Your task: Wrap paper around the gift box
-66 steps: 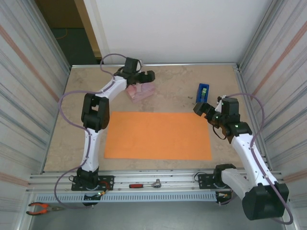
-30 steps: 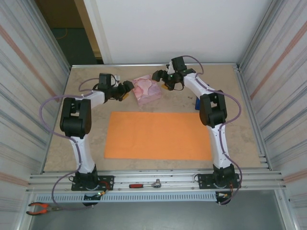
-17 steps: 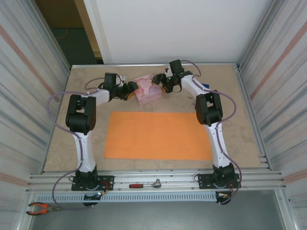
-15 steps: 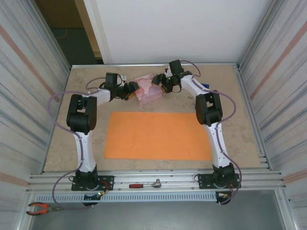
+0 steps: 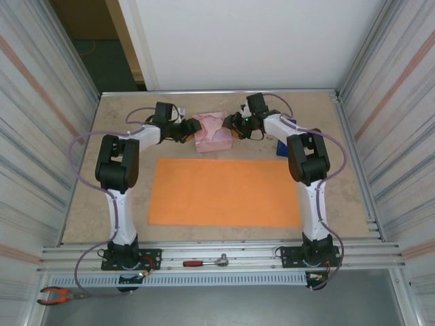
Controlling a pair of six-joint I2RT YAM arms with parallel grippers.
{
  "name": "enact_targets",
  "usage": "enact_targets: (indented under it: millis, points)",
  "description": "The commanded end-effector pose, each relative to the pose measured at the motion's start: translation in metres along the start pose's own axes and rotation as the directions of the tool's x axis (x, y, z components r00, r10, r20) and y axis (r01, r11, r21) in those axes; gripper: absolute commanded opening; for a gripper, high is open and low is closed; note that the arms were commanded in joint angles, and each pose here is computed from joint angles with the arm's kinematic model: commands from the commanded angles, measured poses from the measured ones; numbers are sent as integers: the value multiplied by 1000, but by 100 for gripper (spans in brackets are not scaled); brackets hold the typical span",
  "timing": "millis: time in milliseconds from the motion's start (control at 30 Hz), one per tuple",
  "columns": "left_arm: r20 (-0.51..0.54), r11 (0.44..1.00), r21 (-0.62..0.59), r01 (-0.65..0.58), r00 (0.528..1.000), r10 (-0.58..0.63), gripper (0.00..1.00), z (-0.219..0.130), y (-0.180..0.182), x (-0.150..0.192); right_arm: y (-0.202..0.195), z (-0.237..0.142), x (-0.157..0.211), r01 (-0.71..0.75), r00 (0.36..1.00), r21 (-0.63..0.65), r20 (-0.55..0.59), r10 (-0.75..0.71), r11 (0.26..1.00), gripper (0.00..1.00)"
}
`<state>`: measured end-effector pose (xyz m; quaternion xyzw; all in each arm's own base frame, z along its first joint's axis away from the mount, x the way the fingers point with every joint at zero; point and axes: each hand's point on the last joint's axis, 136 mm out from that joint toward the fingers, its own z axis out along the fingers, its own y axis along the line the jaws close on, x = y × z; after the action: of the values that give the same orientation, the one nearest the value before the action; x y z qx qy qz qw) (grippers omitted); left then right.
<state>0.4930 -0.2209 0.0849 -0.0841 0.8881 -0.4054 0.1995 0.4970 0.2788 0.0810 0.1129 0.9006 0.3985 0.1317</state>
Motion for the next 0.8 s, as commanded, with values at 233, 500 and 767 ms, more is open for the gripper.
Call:
enact_targets:
  millis: [233, 500, 767]
  points:
    - [-19, 962, 199, -186, 981, 194, 56, -39, -119, 69, 63, -64, 87, 116, 993, -133, 37, -112, 984, 50]
    - [-60, 954, 219, -206, 973, 224, 56, -53, -144, 129, 48, -91, 155, 154, 988, -41, 35, -153, 987, 52]
    - [-85, 965, 189, -180, 976, 198, 57, -70, -141, 191, 27, -107, 203, 152, 987, 33, 47, -154, 988, 53]
